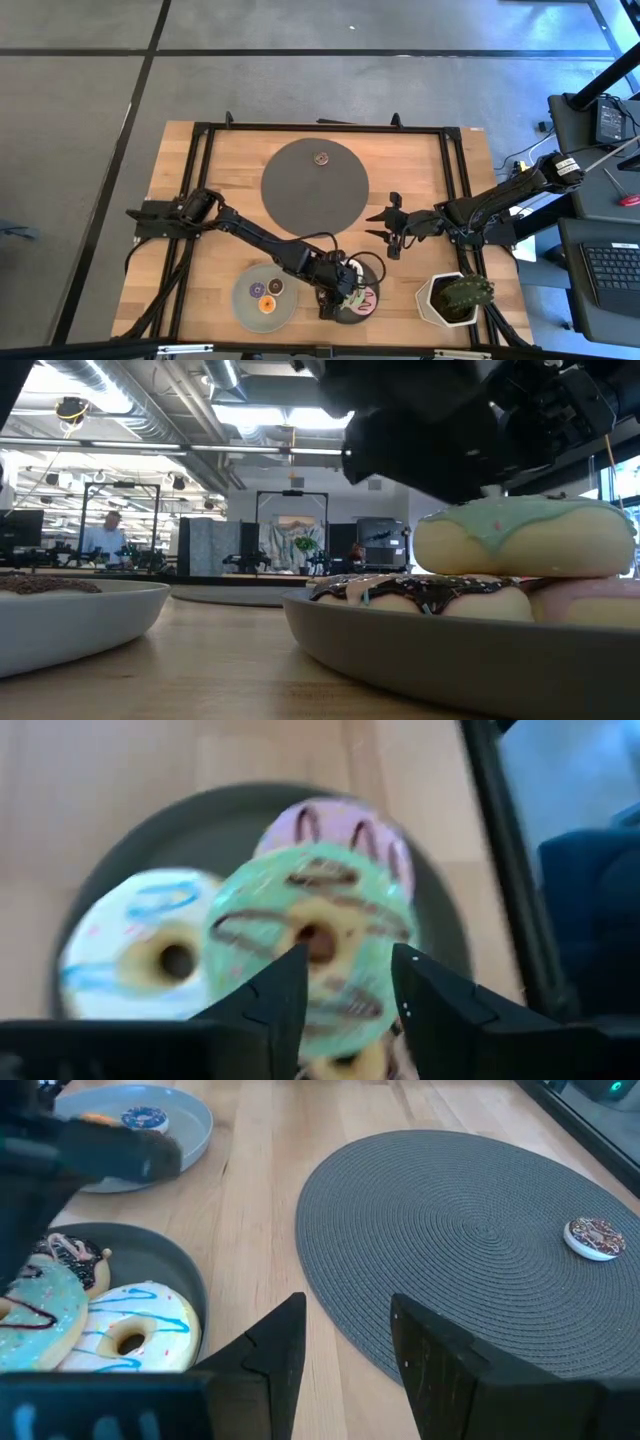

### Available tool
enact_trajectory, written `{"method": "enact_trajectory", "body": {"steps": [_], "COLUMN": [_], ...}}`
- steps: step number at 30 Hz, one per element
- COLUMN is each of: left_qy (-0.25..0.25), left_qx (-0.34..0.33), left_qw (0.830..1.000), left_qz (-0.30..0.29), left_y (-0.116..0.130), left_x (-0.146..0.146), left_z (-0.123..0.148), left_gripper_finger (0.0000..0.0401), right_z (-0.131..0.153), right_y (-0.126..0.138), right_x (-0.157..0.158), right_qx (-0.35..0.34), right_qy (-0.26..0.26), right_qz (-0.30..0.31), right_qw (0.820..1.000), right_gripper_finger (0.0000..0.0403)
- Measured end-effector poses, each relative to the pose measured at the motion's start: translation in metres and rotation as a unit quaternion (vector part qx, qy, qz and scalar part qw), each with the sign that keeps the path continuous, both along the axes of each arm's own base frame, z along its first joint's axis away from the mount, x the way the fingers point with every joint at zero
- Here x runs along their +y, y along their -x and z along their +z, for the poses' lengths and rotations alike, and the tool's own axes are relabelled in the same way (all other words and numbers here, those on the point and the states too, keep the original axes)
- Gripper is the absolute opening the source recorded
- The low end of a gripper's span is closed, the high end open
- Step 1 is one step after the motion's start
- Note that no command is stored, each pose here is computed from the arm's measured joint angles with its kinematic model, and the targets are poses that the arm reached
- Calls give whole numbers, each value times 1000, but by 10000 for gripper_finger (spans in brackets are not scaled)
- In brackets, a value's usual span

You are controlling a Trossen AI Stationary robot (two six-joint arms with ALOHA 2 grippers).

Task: Pick & Place donuts
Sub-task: Put the small brown donut on the gray plate

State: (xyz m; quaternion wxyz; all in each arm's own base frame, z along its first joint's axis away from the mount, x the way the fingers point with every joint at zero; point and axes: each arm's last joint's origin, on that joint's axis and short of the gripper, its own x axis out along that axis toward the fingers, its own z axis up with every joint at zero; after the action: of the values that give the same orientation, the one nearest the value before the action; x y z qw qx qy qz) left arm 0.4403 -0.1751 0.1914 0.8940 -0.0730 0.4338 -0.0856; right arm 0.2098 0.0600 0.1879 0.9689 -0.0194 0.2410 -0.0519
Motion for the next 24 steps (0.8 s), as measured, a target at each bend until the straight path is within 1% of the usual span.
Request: {"method": "enact_trajectory", "body": {"steps": [2,4,6,8,10,11,13,15,20,22,24], "left_qy": [-20,-42,-90,-149,-187,-192,-187,-168,-95,-69,-56], "left_qx": [18,16,13,13,3,3,-5,-27,-117,-168,-218], "left_qw": [1000,999,996,989,982,981,982,985,988,982,972], "left_qz": [0,-4,-6,-2,14,16,20,27,37,48,70], "left_y": [4,10,20,34,46,53,65,78,117,134,153], "left_x": [2,6,10,13,19,22,29,39,69,82,96], "left_z": [8,22,39,53,60,61,63,61,44,39,32], "left_gripper_finger": [149,155,158,160,159,158,156,155,158,159,159], "right_z": [0,0,0,0,0,0,0,0,0,-1,0], "right_y": [0,0,0,0,0,0,0,0,0,0,0], "right_x": [0,0,0,0,0,0,0,0,0,0,0], "right_qx": [0,0,-1,-2,-2,-2,-3,-4,0,3,1], "right_qy": [0,-2,-6,-12,-13,-12,-12,-13,-10,-10,-14], "right_qz": [0,0,-2,-6,-6,-6,-6,-6,-5,-6,-8], "right_qw": [1000,1000,1000,1000,1000,1000,1000,1000,1000,1000,1000], "right_gripper_finger": [149,149,149,149,149,149,149,149,149,149,149]}}
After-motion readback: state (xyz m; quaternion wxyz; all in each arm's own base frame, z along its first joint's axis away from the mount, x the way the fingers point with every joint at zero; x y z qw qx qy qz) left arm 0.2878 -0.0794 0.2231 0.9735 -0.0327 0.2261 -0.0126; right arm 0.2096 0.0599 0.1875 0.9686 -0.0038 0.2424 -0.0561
